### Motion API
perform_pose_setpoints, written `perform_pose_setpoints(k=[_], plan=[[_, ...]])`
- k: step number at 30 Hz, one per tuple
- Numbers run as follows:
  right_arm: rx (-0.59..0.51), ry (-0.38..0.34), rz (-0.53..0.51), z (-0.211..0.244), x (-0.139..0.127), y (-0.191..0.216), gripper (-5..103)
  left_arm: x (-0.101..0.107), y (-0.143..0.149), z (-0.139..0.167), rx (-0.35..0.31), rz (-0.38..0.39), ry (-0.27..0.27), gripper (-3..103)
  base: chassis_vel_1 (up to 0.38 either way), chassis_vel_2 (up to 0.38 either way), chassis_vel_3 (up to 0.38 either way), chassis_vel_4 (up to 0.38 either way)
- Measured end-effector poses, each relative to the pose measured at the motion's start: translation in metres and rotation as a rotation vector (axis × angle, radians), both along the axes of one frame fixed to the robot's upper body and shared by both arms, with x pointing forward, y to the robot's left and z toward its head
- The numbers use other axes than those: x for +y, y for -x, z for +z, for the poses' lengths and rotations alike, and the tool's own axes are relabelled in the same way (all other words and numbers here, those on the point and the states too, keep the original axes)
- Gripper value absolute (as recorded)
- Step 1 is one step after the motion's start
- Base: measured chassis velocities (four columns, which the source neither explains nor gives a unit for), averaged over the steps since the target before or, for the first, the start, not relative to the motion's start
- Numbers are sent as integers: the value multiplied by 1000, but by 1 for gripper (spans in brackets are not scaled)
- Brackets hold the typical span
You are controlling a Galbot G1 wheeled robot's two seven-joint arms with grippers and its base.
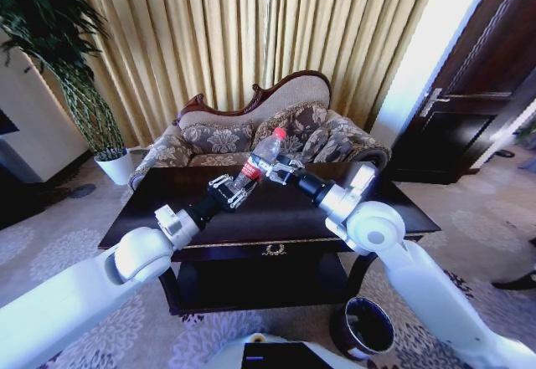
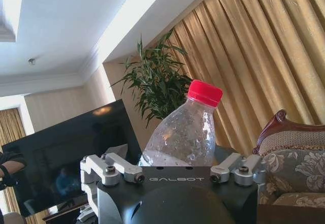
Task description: Move to the front of the table and place the trash on the table into the trash bin.
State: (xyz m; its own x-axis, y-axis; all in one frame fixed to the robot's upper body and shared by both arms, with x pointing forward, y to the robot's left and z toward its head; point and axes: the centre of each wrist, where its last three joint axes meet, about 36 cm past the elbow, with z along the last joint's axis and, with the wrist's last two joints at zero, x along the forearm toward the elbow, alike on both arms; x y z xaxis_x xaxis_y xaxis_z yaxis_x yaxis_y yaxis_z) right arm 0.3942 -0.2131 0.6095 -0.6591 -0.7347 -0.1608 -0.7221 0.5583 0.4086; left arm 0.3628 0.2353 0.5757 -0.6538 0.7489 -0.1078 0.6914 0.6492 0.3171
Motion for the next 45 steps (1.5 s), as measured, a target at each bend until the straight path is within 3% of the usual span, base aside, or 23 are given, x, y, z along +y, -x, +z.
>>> perform_pose_setpoints(k=[2,3,5,7,11,12,15,17,22,23,25,31,33,37,38,40,42,43,45], plan=[[-1,0,-3,0,0,0,85,0,1,0,1,-6,-3,30,0,0,0,0],[-3,2,-7,-1,0,-1,75,0,1,0,2,-8,-4,30,0,0,0,0],[-4,3,-9,-1,-1,-1,75,0,1,0,3,-7,-4,30,0,0,0,0],[-4,3,-12,-1,-2,-1,63,1,1,0,4,-7,-4,29,0,0,0,0],[-6,1,-17,-1,-3,-1,56,1,1,-1,6,-5,-6,29,0,0,0,0],[-7,1,-18,-1,-3,-1,50,2,2,-1,7,-2,-6,29,0,0,0,0],[-7,0,-19,-1,-3,-1,50,2,2,-1,7,3,-4,29,0,0,0,0],[-9,-2,-21,-1,-4,0,41,3,3,-1,7,6,-3,29,0,0,0,0],[-11,-7,-27,-2,-5,1,39,0,10,1,23,35,-6,27,0,0,0,0],[-13,-7,-31,-2,-6,1,39,0,10,2,26,39,-8,33,0,0,0,0],[-16,-7,-39,-2,-7,1,38,-1,12,2,27,42,-10,33,0,0,0,0],[-26,-12,-56,0,-11,8,29,0,13,4,31,48,-23,60,0,0,0,0],[-27,-12,-59,1,-12,10,27,0,14,5,29,46,-25,60,0,0,0,0],[-38,-6,-113,0,-25,12,25,-1,17,12,25,59,-11,82,0,0,0,0],[-38,-6,-113,0,-25,12,25,-1,17,12,25,59,-11,82,0,0,0,0],[-54,18,-168,-4,-33,10,25,0,17,17,39,105,10,87,0,0,0,0],[-77,66,-244,-8,-47,9,25,6,9,25,43,207,54,96,0,0,0,0],[-77,66,-244,-8,-47,9,25,6,9,25,43,207,54,96,0,0,0,0],[-91,112,-306,-12,-58,7,25,13,-1,31,28,292,88,99,0,0,0,0]])
